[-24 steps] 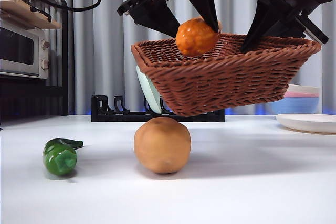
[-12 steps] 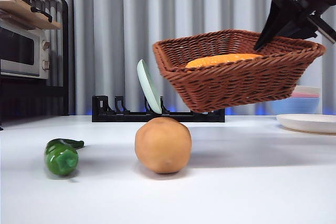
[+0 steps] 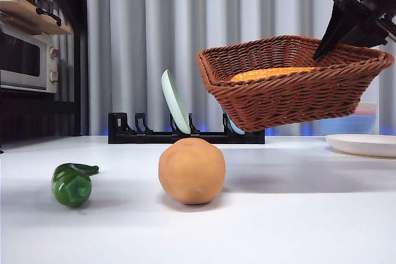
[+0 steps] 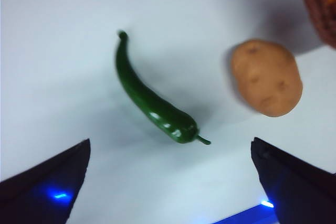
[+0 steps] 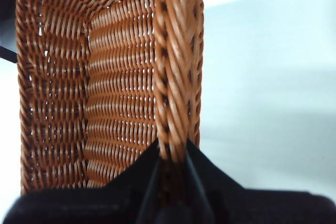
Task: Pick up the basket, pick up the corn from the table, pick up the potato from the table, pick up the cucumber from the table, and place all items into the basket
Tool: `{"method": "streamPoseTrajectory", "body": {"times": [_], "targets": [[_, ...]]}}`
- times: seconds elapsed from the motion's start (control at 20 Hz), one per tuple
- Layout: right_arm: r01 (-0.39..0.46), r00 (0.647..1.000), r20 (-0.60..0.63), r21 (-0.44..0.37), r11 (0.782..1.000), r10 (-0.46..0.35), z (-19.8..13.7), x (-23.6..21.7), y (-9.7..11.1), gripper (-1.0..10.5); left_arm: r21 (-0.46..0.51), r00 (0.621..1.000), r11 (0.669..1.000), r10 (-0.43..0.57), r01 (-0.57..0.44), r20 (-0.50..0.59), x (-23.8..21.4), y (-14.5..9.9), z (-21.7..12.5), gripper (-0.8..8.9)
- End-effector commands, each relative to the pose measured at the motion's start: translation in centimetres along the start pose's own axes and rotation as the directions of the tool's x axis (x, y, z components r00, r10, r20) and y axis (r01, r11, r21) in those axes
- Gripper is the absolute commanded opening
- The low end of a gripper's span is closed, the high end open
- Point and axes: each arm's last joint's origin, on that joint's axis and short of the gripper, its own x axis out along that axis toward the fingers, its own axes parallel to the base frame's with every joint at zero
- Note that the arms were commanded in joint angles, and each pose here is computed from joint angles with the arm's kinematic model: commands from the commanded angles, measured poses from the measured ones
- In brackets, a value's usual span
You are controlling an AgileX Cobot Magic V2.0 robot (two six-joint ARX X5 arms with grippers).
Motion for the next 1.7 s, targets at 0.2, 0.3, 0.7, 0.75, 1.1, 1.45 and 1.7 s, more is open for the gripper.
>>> {"method": "streamPoseTrajectory", "body": {"times": [0.2,0.3,0.7,0.75,1.1,1.45,1.7], "targets": [[-0.017,1.000,0.026,-0.014,1.000,0.017,0.4,-0.2,0.2,-0.2,-0.093,0.995,0.996,-0.013,0.004,-0.095,6.0,1.1,0.1,5.61],[-0.017,1.000,0.025,-0.013,1.000,0.017,0.4,-0.2,0.2,-0.2,-0.102,0.992,0.995,0.000,-0.014,-0.129,8.1,1.6,0.7,5.61],[-0.017,1.000,0.024,-0.012,1.000,0.017,0.4,-0.2,0.2,-0.2,-0.135,0.962,0.990,-0.008,-0.030,-0.272,14.8,3.3,1.2,4.83],[-0.017,1.000,0.024,-0.012,1.000,0.017,0.4,-0.2,0.2,-0.2,-0.126,0.963,0.991,0.012,-0.048,-0.270,15.0,3.4,1.2,3.82],[-0.017,1.000,0.024,-0.011,1.000,0.017,0.4,-0.2,0.2,-0.2,-0.003,0.959,1.000,0.024,-0.026,-0.281,14.7,3.5,1.1,-0.08],[-0.016,1.000,0.025,-0.013,1.000,0.016,0.4,-0.2,0.3,-0.2,-0.025,0.981,0.980,-0.196,0.196,-0.004,3.6,3.1,2.1,-0.07],[-0.025,1.000,0.019,-0.014,1.000,0.025,0.3,0.0,0.6,-0.2,0.050,0.816,0.928,-0.349,0.368,0.461,-7.7,2.3,4.8,-0.08]]}}
